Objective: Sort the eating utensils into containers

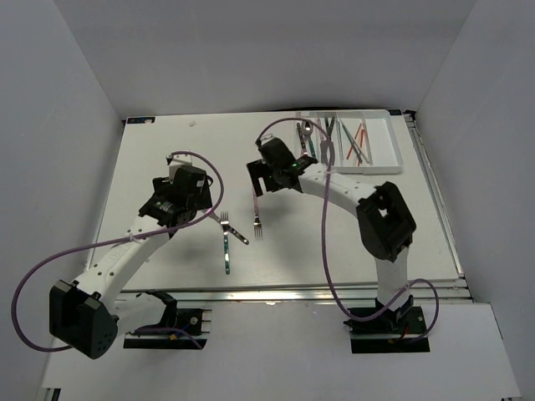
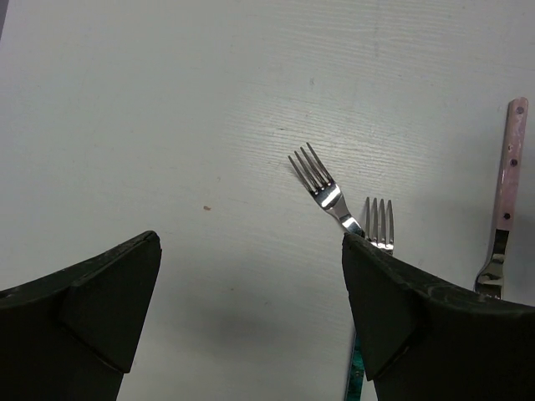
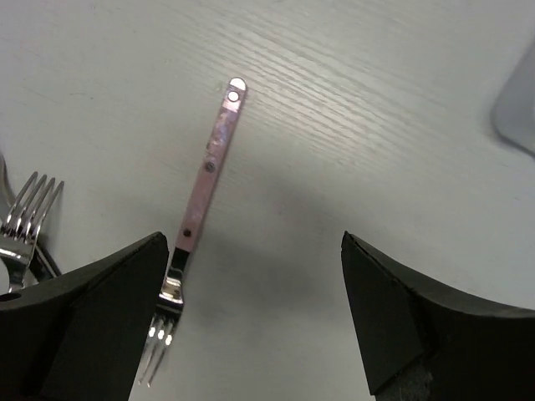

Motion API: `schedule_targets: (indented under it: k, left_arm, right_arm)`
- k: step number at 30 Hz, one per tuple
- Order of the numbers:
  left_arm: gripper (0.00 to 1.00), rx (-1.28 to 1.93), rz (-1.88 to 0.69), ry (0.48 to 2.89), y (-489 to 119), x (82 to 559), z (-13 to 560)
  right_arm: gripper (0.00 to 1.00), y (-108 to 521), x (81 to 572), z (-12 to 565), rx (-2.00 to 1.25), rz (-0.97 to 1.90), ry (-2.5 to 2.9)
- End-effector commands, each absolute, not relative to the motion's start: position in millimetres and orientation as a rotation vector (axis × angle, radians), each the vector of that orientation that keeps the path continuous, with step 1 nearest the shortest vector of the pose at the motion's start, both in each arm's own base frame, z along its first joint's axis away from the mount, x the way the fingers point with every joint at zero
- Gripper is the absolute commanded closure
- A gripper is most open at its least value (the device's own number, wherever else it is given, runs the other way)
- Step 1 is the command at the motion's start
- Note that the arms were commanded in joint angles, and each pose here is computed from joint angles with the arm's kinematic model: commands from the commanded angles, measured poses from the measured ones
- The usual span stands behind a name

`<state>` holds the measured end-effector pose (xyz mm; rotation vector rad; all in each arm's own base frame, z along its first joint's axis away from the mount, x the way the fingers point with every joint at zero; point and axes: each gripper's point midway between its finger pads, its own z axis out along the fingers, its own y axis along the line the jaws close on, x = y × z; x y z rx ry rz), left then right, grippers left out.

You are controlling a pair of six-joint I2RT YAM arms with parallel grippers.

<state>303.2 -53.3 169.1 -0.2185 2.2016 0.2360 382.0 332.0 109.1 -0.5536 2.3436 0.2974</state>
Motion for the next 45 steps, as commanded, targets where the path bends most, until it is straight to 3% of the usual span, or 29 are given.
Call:
schedule_targets:
  k: [1, 8, 15, 17, 22, 24, 29, 33, 36, 40, 45]
  left_arm:
    - [0.02, -0.235, 0.220, 2.171, -50, 301, 177]
    - [0.02, -0.233, 0.187, 2.143, -51, 299, 185]
    - [0.02, -0.233, 0.173, 2.137, -52, 298, 187]
    - [0.02, -0.231, 0.169, 2.133, -52, 298, 188]
    - [0.02, -0.227, 0.162, 2.135, -53, 298, 188]
    - [0.02, -0.225, 0.160, 2.137, -53, 297, 187]
    - [0.02, -0.225, 0.155, 2.136, -54, 297, 188]
    - [0.02, -0.224, 0.149, 2.135, -54, 296, 188]
    - [0.02, -0.221, 0.142, 2.137, -55, 296, 187]
    - [0.02, -0.208, 0.137, 2.160, -59, 298, 182]
    - [0.02, -0.190, 0.120, 2.184, -63, 298, 173]
  right_arm:
    - [0.12, 346, 401, 107, -0.469, 0.231, 2.326]
    - [0.21, 379, 394, 63, -0.538, 0.225, 2.410]
    - [0.45, 378, 389, 34, -0.554, 0.166, 2.464]
    - [0.48, 373, 386, 25, -0.556, 0.139, 2.481]
    - [0.69, 361, 380, 17, -0.536, 0.088, 2.503]
    - [1.00, 355, 378, 19, -0.542, 0.073, 2.495]
    - [1.00, 348, 392, 59, -0.530, 0.190, 2.437]
    - [1.00, 328, 417, 110, -0.509, 0.479, 2.350]
    - [1.00, 277, 461, 148, -0.460, 0.454, 2.263]
    - [1.00, 165, 542, 171, -0.247, 0.327, 2.203]
    - [1.00, 47, 617, 168, -0.071, 0.158, 2.185]
